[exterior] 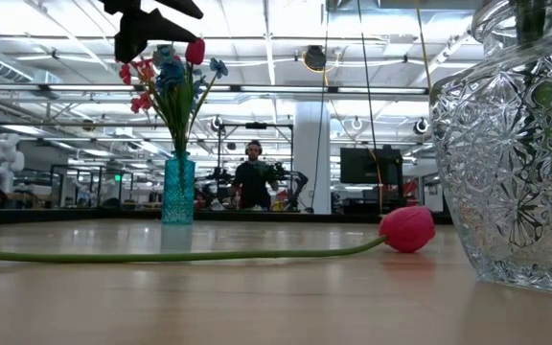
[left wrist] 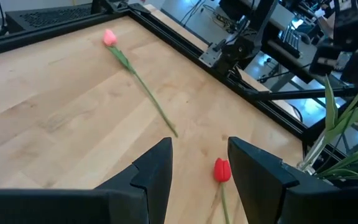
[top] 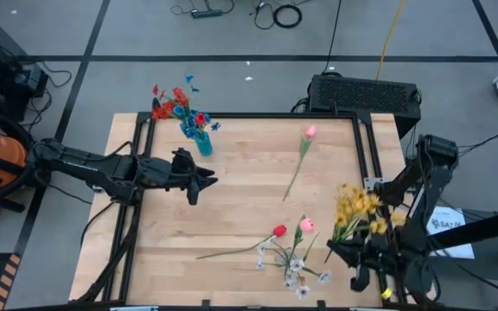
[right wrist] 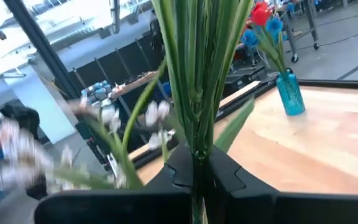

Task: Sort flowers into vase by color
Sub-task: Put the yellow flower into the transparent vase

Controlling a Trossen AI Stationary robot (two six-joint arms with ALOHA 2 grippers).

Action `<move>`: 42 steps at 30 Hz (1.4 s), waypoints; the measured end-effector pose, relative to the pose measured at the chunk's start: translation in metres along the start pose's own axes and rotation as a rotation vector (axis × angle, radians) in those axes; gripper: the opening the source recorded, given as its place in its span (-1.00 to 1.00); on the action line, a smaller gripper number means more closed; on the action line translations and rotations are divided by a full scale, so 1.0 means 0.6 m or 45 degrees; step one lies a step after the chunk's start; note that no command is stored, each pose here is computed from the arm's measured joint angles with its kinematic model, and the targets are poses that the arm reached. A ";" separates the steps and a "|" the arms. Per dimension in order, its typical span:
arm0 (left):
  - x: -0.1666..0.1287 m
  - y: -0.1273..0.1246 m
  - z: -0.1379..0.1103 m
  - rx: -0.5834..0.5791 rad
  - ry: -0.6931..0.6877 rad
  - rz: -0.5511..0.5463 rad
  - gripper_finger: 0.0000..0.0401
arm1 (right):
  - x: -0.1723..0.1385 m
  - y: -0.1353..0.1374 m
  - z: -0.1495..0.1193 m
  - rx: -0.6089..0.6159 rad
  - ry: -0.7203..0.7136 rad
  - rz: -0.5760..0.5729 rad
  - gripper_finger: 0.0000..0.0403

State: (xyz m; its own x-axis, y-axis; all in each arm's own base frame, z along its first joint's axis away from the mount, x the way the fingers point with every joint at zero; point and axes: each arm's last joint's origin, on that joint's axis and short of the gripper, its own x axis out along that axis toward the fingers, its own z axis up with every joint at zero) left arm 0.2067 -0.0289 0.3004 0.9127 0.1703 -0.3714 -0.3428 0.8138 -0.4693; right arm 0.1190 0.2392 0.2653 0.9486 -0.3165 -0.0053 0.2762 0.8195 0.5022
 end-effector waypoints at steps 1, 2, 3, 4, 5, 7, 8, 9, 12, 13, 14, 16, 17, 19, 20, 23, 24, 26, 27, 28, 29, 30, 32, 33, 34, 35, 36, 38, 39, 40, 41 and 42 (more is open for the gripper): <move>0.000 0.000 0.000 -0.001 0.002 -0.002 -0.19 | 0.000 0.002 -0.012 -0.009 0.000 -0.001 -1.00; 0.000 0.000 0.000 -0.001 0.005 -0.006 -0.19 | 0.001 0.005 -0.025 -0.012 -0.002 -0.003 -1.00; 0.000 -0.001 0.000 -0.002 0.008 -0.010 -0.19 | 0.001 0.006 -0.036 -0.014 -0.004 -0.006 -1.00; 0.000 -0.001 0.000 -0.003 0.010 -0.012 -0.19 | 0.001 0.008 -0.049 -0.017 -0.005 -0.007 -1.00; 0.000 -0.001 0.000 -0.003 0.010 -0.013 -0.19 | 0.001 0.009 -0.062 -0.026 -0.005 -0.007 -1.00; 0.000 -0.001 -0.001 -0.003 0.011 -0.013 -0.19 | 0.002 0.010 -0.087 -0.044 -0.004 -0.006 -1.00; 0.000 -0.001 -0.001 -0.003 0.011 -0.013 -0.19 | 0.003 0.009 -0.097 -0.056 -0.004 -0.008 -1.00; 0.000 -0.001 -0.001 -0.003 0.011 -0.013 -0.19 | 0.005 0.009 -0.107 -0.062 -0.006 -0.011 -1.00; 0.000 -0.001 0.000 -0.003 0.012 -0.015 -0.19 | 0.011 0.011 -0.132 -0.116 -0.009 -0.022 -1.00; 0.000 -0.001 -0.001 -0.004 0.016 -0.020 -0.19 | 0.014 0.014 -0.136 -0.148 -0.010 -0.026 -1.00; 0.000 -0.001 -0.001 -0.004 0.019 -0.024 -0.19 | 0.017 0.018 -0.140 -0.182 -0.012 -0.032 -1.00; 0.000 -0.002 0.000 -0.005 0.017 -0.031 -0.19 | 0.025 0.026 -0.142 -0.238 -0.019 -0.048 -1.00; 0.000 -0.002 0.000 -0.007 0.013 -0.034 -0.19 | 0.031 0.029 -0.142 -0.261 -0.024 -0.059 -1.00; 0.000 -0.003 0.002 -0.011 0.003 -0.042 -0.19 | 0.043 0.036 -0.139 -0.302 -0.031 -0.080 -1.00; 0.000 -0.003 0.002 -0.011 0.003 -0.042 -0.19 | 0.048 0.039 -0.138 -0.322 -0.027 -0.080 -1.00; 0.000 -0.003 0.002 -0.011 0.004 -0.041 -0.19 | 0.059 0.043 -0.129 -0.361 -0.005 -0.055 -1.00; 0.000 -0.003 0.002 -0.010 0.004 -0.041 -0.19 | 0.062 0.044 -0.126 -0.369 0.001 -0.046 -1.00; 0.000 -0.003 0.002 -0.010 0.004 -0.041 -0.19 | 0.066 0.045 -0.121 -0.385 0.015 -0.024 -1.00; 0.000 -0.003 0.002 -0.010 0.004 -0.040 -0.19 | 0.068 0.045 -0.118 -0.397 0.018 -0.020 -1.00; 0.000 -0.003 0.002 -0.009 0.005 -0.040 -0.19 | 0.072 0.045 -0.116 -0.409 0.022 -0.014 -1.00; 0.000 -0.003 0.002 -0.010 0.005 -0.040 -0.19 | 0.075 0.046 -0.114 -0.418 0.023 -0.009 -1.00; 0.000 -0.003 0.002 -0.009 0.005 -0.040 -0.19 | 0.079 0.047 -0.112 -0.429 0.022 -0.004 -1.00; 0.000 -0.003 0.002 -0.009 0.005 -0.040 -0.19 | 0.088 0.049 -0.108 -0.446 0.027 0.020 -1.00; 0.000 -0.003 0.002 -0.009 0.005 -0.040 -0.19 | 0.095 0.049 -0.107 -0.456 0.030 0.032 -1.00; 0.000 -0.003 0.002 -0.008 0.005 -0.039 -0.19 | 0.101 0.049 -0.105 -0.462 0.034 0.045 -1.00; 0.000 -0.003 0.001 -0.008 0.006 -0.039 -0.19 | 0.107 0.049 -0.104 -0.471 0.036 0.052 -1.00; 0.000 -0.003 0.001 -0.007 0.008 -0.037 -0.19 | 0.113 0.048 -0.103 -0.470 0.033 0.051 -1.00; 0.000 -0.003 0.001 0.002 0.013 -0.043 -0.19 | 0.123 0.047 -0.099 -0.461 0.027 0.047 -1.00; 0.000 -0.003 0.001 0.003 0.018 -0.049 -0.19 | 0.128 0.046 -0.097 -0.459 0.019 0.037 -1.00; 0.000 -0.003 0.001 0.004 0.024 -0.056 -0.19 | 0.132 0.046 -0.095 -0.450 0.012 0.030 -1.00; 0.000 -0.004 0.000 0.005 0.031 -0.063 -0.19 | 0.136 0.045 -0.093 -0.442 0.005 0.022 -1.00; 0.000 -0.003 0.000 0.005 0.038 -0.067 -0.19 | 0.140 0.044 -0.092 -0.436 0.001 0.015 -0.99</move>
State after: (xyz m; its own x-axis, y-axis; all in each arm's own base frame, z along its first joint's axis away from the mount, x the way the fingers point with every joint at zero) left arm 0.2074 -0.0307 0.3012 0.9223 0.1109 -0.3701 -0.2938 0.8235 -0.4854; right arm 0.2145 0.2607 0.2304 0.9522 -0.3056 -0.0018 0.3008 0.9361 0.1824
